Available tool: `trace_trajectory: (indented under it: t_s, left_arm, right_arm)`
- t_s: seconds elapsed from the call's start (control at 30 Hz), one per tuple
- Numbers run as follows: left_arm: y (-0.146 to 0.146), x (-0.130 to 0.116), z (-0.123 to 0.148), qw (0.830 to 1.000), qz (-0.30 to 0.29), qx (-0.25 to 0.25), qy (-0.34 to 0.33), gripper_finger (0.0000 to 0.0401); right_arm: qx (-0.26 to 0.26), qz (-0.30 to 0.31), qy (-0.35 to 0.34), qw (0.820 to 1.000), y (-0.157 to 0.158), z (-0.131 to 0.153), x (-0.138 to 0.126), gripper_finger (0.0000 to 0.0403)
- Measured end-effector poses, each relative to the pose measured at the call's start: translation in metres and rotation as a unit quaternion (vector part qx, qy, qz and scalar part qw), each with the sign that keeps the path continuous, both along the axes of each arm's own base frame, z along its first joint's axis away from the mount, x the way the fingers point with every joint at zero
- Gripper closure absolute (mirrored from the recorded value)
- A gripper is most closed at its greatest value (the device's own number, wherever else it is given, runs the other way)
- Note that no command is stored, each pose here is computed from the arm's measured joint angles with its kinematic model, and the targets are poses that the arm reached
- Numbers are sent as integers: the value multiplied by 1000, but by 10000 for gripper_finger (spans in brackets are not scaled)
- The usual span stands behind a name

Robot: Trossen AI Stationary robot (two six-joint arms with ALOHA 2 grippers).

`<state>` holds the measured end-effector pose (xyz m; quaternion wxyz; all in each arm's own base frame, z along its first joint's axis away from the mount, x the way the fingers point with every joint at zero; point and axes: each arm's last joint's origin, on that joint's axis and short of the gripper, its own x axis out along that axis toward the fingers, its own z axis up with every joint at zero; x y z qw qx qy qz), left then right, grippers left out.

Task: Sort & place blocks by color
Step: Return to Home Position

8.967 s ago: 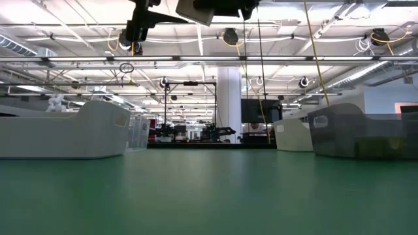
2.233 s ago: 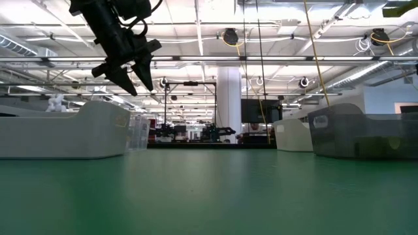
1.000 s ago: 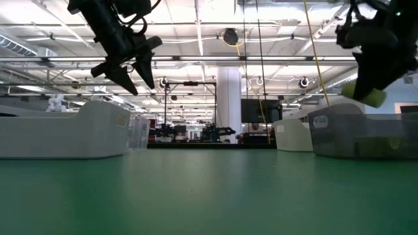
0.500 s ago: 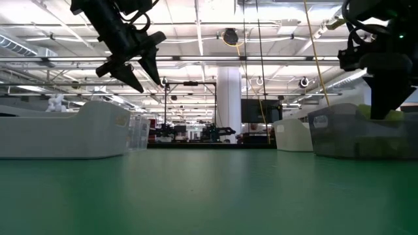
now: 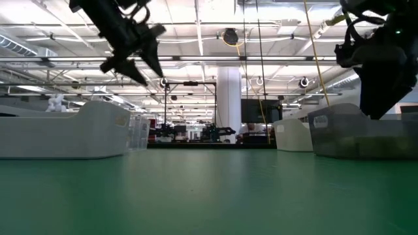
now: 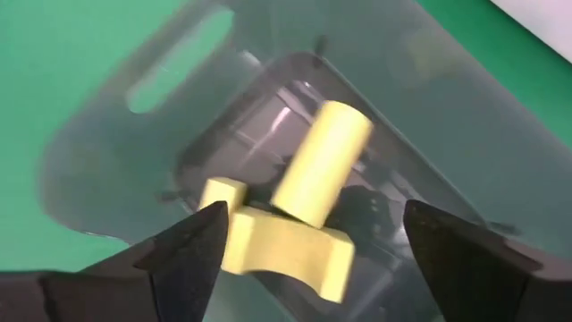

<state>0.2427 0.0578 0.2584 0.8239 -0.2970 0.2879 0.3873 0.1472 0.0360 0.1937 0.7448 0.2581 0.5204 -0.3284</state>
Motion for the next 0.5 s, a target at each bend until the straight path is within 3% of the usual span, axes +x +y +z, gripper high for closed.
trace_trajectory:
  t_s: [0.1,0.23,0.33,0.5]
  left_arm:
    - [-7,0,13,998,-50,41,-26,146]
    - [-17,-10,33,990,-100,86,-58,146]
    - [-22,-24,48,982,-129,120,-72,146]
    - [-31,-56,70,967,-170,167,-86,146]
  right_arm:
    - [8,6,-33,999,1,4,2,72]
    - [4,71,-93,993,1,14,8,74]
    - [-10,115,-153,981,0,23,14,74]
    - [-74,129,-256,955,-10,43,25,72]
